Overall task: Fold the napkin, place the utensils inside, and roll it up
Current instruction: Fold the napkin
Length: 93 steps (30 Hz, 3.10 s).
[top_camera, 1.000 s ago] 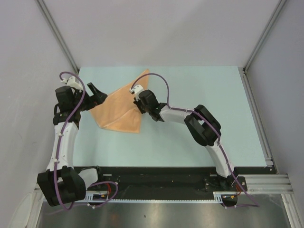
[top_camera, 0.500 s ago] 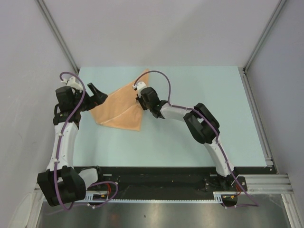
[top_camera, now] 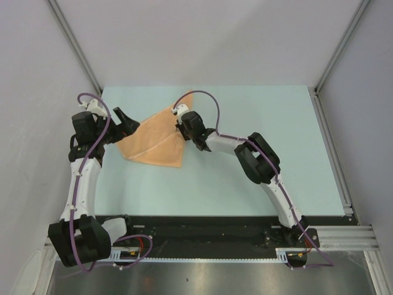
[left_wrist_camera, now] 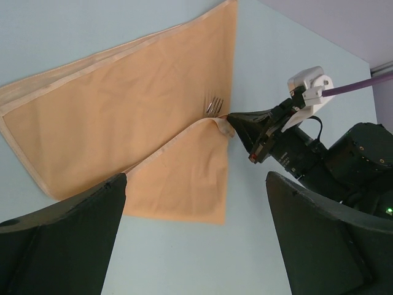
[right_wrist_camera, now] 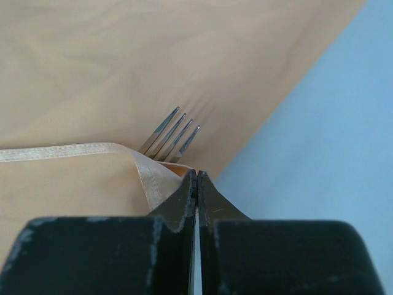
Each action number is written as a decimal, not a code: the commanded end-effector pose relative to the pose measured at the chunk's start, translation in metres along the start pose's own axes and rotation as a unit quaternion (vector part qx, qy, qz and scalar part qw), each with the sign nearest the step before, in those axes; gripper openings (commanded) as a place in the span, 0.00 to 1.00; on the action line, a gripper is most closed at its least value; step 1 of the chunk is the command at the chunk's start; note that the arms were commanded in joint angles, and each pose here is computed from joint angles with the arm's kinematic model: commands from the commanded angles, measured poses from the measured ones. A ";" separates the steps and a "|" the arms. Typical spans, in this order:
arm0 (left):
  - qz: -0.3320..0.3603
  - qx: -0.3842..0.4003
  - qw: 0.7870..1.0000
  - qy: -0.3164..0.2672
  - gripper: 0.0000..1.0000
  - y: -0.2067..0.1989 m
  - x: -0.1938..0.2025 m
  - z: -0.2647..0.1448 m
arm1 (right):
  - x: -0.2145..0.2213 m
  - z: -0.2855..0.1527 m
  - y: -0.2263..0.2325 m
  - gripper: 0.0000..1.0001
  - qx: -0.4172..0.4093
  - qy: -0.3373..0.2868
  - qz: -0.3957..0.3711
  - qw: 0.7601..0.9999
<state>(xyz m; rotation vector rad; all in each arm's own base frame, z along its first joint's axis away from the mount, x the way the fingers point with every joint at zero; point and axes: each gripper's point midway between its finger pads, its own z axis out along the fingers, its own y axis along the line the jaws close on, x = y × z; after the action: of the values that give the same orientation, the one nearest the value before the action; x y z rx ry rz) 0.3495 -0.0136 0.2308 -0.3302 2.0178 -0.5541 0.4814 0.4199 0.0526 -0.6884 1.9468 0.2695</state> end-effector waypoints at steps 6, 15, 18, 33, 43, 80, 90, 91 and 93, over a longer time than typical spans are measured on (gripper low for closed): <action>0.000 0.014 1.000 -0.019 1.00 -0.005 -0.010 -0.003 | -0.027 0.006 -0.010 0.00 0.024 -0.031 0.010 0.999; -0.002 0.015 1.000 -0.021 1.00 -0.004 -0.012 -0.003 | -0.031 0.010 -0.017 0.00 0.033 -0.032 0.006 0.999; -0.002 0.015 1.000 -0.021 1.00 -0.003 -0.012 -0.003 | -0.032 0.011 -0.018 0.00 0.035 -0.031 0.006 0.999; -0.004 0.017 1.000 -0.019 1.00 -0.004 -0.011 -0.003 | -0.041 0.012 -0.020 0.05 0.030 -0.040 0.008 0.999; -0.006 0.017 1.000 -0.018 1.00 -0.003 -0.010 -0.003 | -0.090 -0.028 -0.022 0.71 -0.018 -0.098 0.048 0.994; -0.015 0.025 1.000 -0.012 1.00 -0.004 -0.008 0.001 | -0.002 0.031 -0.059 0.65 -0.177 -0.017 0.427 0.887; -0.017 0.028 0.999 -0.009 1.00 -0.005 -0.006 0.003 | 0.005 0.068 -0.065 0.54 -0.130 0.008 0.458 0.879; -0.017 0.028 0.999 -0.008 1.00 -0.004 -0.006 0.003 | 0.013 0.071 -0.063 0.54 -0.124 0.020 0.461 0.879; -0.018 0.029 0.999 -0.007 1.00 -0.005 -0.006 0.003 | 0.013 0.073 -0.061 0.52 -0.123 0.022 0.461 0.878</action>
<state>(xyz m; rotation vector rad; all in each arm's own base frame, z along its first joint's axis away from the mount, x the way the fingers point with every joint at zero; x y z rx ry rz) 0.3513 -0.0156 0.2302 -0.3435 2.0126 -0.6032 0.5683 0.4009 0.0469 0.0711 2.0763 1.1763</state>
